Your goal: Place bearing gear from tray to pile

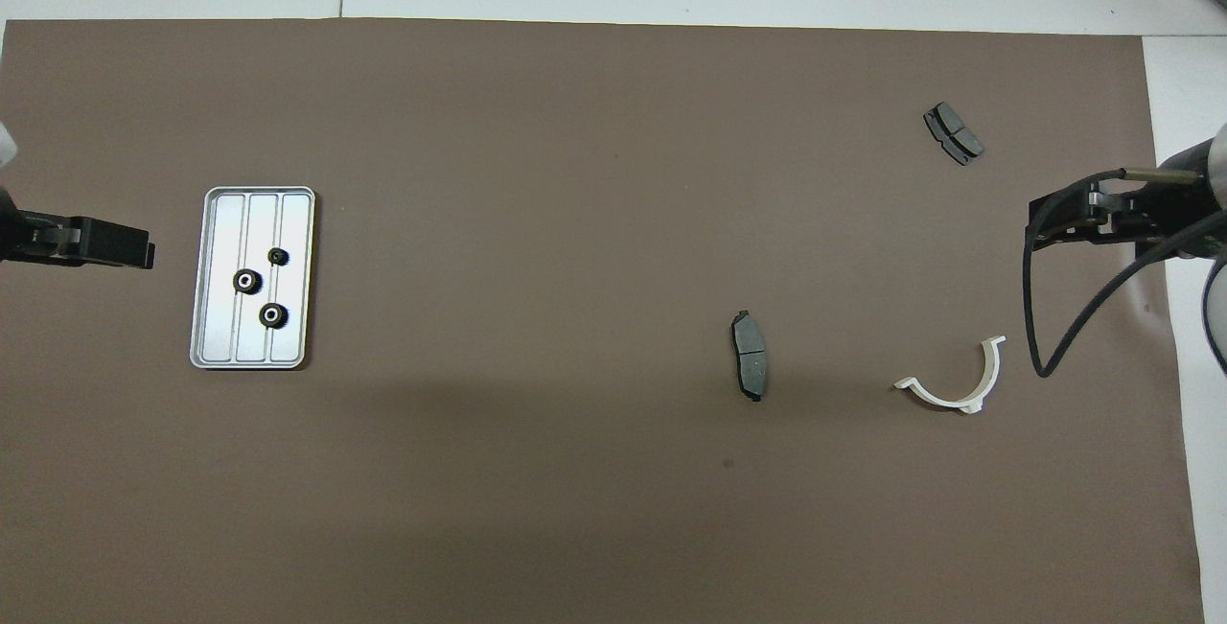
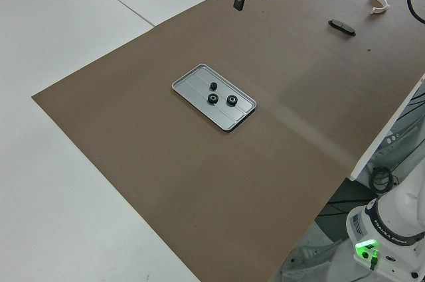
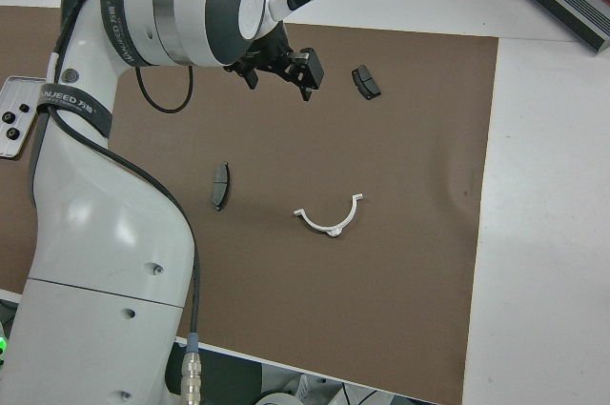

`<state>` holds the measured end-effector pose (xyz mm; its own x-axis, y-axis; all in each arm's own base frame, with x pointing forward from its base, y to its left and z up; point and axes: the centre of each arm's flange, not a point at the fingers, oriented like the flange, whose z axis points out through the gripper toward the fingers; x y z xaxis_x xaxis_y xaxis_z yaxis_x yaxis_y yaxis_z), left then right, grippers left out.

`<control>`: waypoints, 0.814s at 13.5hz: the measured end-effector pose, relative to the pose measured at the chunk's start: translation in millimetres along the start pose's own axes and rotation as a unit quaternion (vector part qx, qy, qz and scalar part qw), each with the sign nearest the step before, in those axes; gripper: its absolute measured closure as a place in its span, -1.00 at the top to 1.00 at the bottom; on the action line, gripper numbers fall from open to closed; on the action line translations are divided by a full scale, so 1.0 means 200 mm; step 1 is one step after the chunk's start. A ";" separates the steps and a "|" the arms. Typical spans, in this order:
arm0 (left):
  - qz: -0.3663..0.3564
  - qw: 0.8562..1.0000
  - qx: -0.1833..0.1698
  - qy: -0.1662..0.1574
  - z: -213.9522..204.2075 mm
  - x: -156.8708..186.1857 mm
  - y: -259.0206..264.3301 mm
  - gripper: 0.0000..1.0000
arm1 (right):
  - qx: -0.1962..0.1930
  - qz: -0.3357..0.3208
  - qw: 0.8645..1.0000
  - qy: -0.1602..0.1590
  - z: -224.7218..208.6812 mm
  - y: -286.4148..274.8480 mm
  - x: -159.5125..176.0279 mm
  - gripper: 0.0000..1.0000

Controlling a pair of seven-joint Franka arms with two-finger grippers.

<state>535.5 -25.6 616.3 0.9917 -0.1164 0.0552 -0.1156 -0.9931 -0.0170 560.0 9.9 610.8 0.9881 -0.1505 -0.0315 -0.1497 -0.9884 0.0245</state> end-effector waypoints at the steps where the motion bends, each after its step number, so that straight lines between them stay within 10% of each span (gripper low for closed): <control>1: 0.000 1.000 0.000 0.000 0.00 0.00 0.00 1.00 | 0.000 0.000 1.000 0.000 0.00 0.00 0.00 1.00; 11: -0.012 1.000 0.002 0.004 0.09 -0.03 -0.06 1.00 | 0.000 -0.001 1.000 0.000 0.00 -0.01 0.00 1.00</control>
<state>531.0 -13.3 597.2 0.9936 -0.0932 0.0631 -0.0922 -0.9956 -0.0187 559.8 11.5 611.1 0.9885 -0.1477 -0.0309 -0.1470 -0.9888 0.0237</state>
